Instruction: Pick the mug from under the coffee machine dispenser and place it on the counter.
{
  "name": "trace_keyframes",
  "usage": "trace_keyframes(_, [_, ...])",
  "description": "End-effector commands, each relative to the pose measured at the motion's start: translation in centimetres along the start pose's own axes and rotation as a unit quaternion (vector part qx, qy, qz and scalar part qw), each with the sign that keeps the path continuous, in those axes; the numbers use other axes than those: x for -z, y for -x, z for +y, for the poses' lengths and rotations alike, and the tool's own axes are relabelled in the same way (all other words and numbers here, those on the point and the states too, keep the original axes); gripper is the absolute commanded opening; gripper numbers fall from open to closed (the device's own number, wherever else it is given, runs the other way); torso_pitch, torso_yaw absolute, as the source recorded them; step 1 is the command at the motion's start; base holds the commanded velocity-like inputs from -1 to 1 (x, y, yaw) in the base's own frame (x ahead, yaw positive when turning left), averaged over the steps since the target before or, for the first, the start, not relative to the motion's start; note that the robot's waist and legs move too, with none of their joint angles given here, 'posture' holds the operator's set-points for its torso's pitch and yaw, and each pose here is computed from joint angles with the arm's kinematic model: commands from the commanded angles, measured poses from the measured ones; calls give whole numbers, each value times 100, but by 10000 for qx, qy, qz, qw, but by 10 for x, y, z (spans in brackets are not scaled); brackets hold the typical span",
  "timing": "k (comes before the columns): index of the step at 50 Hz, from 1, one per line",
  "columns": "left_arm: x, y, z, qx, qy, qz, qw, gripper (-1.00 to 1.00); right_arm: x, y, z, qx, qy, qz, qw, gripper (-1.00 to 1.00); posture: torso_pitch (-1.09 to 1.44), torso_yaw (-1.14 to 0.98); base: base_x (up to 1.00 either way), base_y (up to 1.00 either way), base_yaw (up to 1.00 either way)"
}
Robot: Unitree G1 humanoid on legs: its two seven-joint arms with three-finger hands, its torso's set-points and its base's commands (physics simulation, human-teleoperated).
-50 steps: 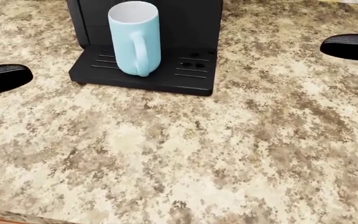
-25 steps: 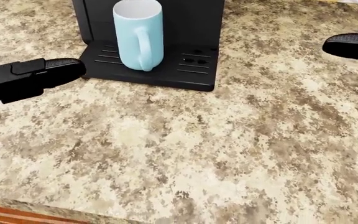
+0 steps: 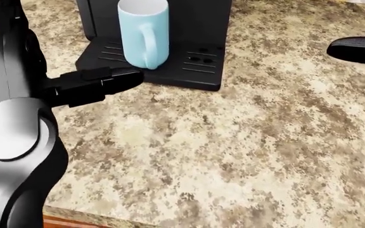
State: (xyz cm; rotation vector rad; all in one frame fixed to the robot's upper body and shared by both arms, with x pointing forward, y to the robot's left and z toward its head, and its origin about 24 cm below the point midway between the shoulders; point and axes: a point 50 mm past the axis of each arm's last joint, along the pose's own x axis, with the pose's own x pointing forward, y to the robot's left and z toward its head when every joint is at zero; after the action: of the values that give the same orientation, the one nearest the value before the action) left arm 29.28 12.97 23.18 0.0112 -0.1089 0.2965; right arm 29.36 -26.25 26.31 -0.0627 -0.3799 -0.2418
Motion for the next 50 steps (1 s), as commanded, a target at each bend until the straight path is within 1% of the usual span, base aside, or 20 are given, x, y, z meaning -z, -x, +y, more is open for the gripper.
trace_keyframes(1, [-17, 1, 1, -197, 83, -450, 9988, 100, -20, 0, -2, 44, 18, -470, 9989, 100, 0, 0, 0, 0, 0])
trace_keyframes(6, [-18, -5, -5, -413, -113, -521, 9977, 100, -20, -1, -3, 46, 14, -473, 9989, 100, 0, 0, 0, 0, 0])
trace_keyframes(8, [-19, -5, -8, -419, -108, -488, 9979, 100, -21, -1, -3, 44, 11, -482, 9988, 100, 0, 0, 0, 0, 0])
trace_keyframes(11, [-26, -3, -12, -474, -85, -538, 9974, 100, -21, -1, -4, 57, 12, -485, 9988, 100, 0, 0, 0, 0, 0])
trace_keyframes(18, [-29, 10, -23, -198, 19, -436, 9989, 100, -22, -2, -5, 68, 11, -495, 9988, 100, 0, 0, 0, 0, 0])
trace_keyframes(22, [-26, 14, -26, -108, 31, -392, 9992, 100, -20, -1, -5, 68, 17, -483, 9988, 100, 0, 0, 0, 0, 0])
trace_keyframes(27, [-22, 13, -30, -97, 2, -380, 9992, 100, -20, 0, -5, 65, 18, -481, 9988, 100, 0, 0, 0, 0, 0])
trace_keyframes(31, [-21, 9, -36, -106, 30, -372, 9992, 100, -19, 0, -4, 56, 11, -474, 9989, 100, 0, 0, 0, 0, 0])
trace_keyframes(33, [-23, 8, -40, -94, 59, -440, 9990, 100, -19, 0, -4, 60, 10, -475, 9989, 100, 0, 0, 0, 0, 0])
trace_keyframes(35, [-23, 9, -43, -94, 82, -434, 9990, 100, -19, 0, -5, 67, 1, -470, 9989, 100, 0, 0, 0, 0, 0])
trace_keyframes(42, [-21, 16, -52, 31, 153, -349, 9993, 100, -20, 0, -6, 79, -3, -473, 9989, 100, 0, 0, 0, 0, 0])
trace_keyframes(49, [-15, 18, -60, 122, 170, -251, 9995, 100, -20, -1, -6, 95, -7, -477, 9988, 100, 0, 0, 0, 0, 0])
trace_keyframes(50, [-13, 14, -68, 83, 188, -209, 9996, 100, -19, 0, -7, 97, -5, -473, 9988, 100, 0, 0, 0, 0, 0])
